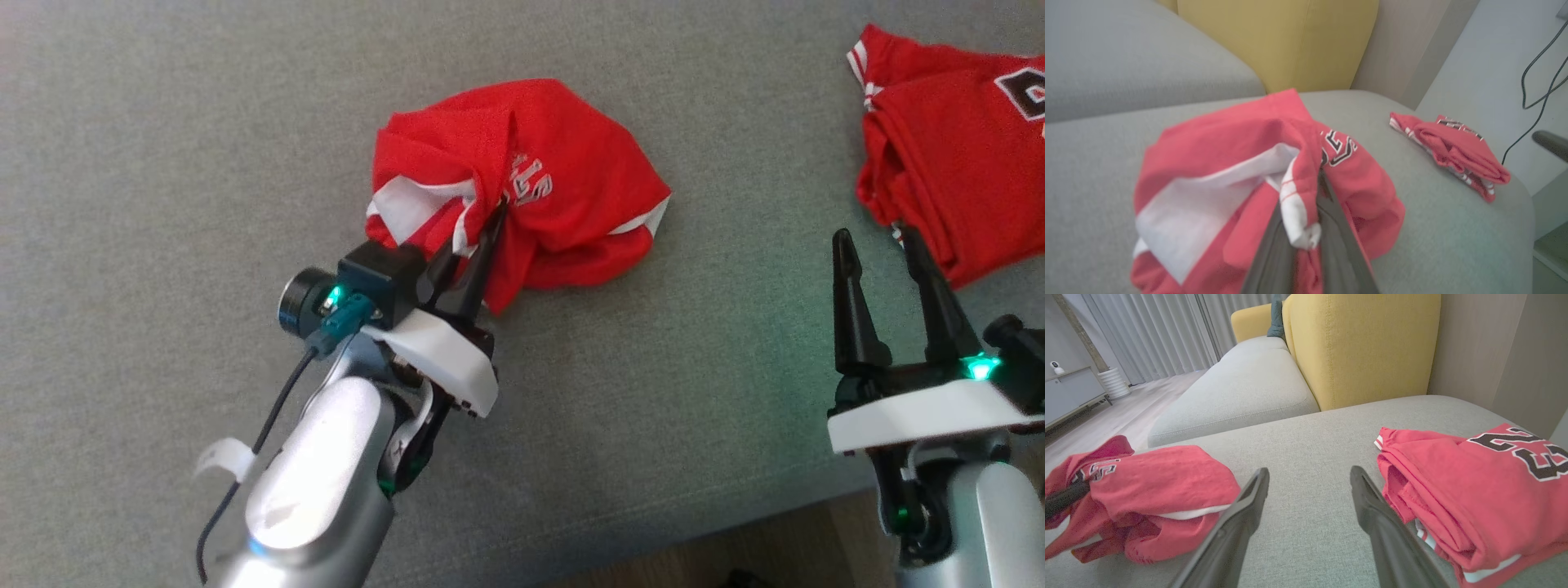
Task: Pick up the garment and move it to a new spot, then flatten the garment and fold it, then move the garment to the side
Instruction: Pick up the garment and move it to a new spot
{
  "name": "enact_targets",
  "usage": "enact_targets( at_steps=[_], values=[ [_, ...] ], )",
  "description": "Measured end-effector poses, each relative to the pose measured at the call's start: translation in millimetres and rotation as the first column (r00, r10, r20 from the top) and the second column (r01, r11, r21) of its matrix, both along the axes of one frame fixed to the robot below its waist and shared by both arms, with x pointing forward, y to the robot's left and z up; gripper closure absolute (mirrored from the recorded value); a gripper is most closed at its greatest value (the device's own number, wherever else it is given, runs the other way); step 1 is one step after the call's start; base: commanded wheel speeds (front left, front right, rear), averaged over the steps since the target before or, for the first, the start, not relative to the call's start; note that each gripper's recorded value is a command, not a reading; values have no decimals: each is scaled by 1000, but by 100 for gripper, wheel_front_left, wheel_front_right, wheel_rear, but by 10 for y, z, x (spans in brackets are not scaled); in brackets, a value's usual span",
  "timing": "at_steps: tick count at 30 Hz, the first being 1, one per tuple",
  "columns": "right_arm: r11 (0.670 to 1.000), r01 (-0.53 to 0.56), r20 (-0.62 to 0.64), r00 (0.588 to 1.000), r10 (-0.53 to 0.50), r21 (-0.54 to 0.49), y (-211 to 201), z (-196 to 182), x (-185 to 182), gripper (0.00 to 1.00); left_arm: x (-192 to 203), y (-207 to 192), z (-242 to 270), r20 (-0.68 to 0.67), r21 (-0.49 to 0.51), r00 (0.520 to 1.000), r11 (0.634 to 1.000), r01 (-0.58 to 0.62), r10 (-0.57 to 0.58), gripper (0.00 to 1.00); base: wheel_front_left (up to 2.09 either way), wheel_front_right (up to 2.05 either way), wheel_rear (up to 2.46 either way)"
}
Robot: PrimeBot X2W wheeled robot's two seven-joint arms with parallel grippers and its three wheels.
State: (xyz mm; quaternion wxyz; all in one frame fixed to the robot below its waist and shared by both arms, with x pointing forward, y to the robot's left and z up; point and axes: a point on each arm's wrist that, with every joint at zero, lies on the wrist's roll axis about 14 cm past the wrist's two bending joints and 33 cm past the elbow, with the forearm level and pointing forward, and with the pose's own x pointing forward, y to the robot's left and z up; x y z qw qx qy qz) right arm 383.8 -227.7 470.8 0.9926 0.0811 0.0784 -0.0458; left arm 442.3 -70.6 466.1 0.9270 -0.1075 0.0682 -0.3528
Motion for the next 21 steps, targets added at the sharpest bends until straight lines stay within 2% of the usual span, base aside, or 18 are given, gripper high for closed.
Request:
enact_targets(
  at_steps=[1, 2, 3, 4, 12, 17, 21],
  values=[
    [1000, 2, -10, 1000, -2, 0, -6, -40, 5, 0, -8, 1, -106, -24, 12, 1000, 1000, 2, -2, 100, 0, 0, 0],
    [1000, 2, -17, 1000, -2, 0, -7, -70, 14, 0, -17, 8, -197, -45, 21, 999, 1000, 3, -2, 94, 0, 0, 0],
    [1000, -1, -20, 1000, 1, 1, 2, -86, 31, 0, -31, 19, -262, -61, 27, 998, 1000, 4, -2, 52, 0, 0, 0],
    [1000, -7, -19, 1000, 7, 3, 18, -88, 55, 0, -48, 29, -296, -64, 31, 998, 1000, 7, -5, 0, 0, 0, 0],
    [998, -69, 22, 997, 69, 0, 210, 32, 160, 0, -170, 122, -23, 65, 17, 998, 1000, -9, 8, 0, 0, 0, 0],
    [993, -116, 45, 992, 117, -13, 358, 165, 174, 0, -249, 473, 146, 111, 13, 984, 990, -141, 139, 0, 0, 0, 0],
    [988, -151, 50, 987, 152, -21, 472, 222, 136, 0, -221, 957, 247, 139, 21, 945, 953, -302, 296, 0, 0, 0, 0]
  ],
)
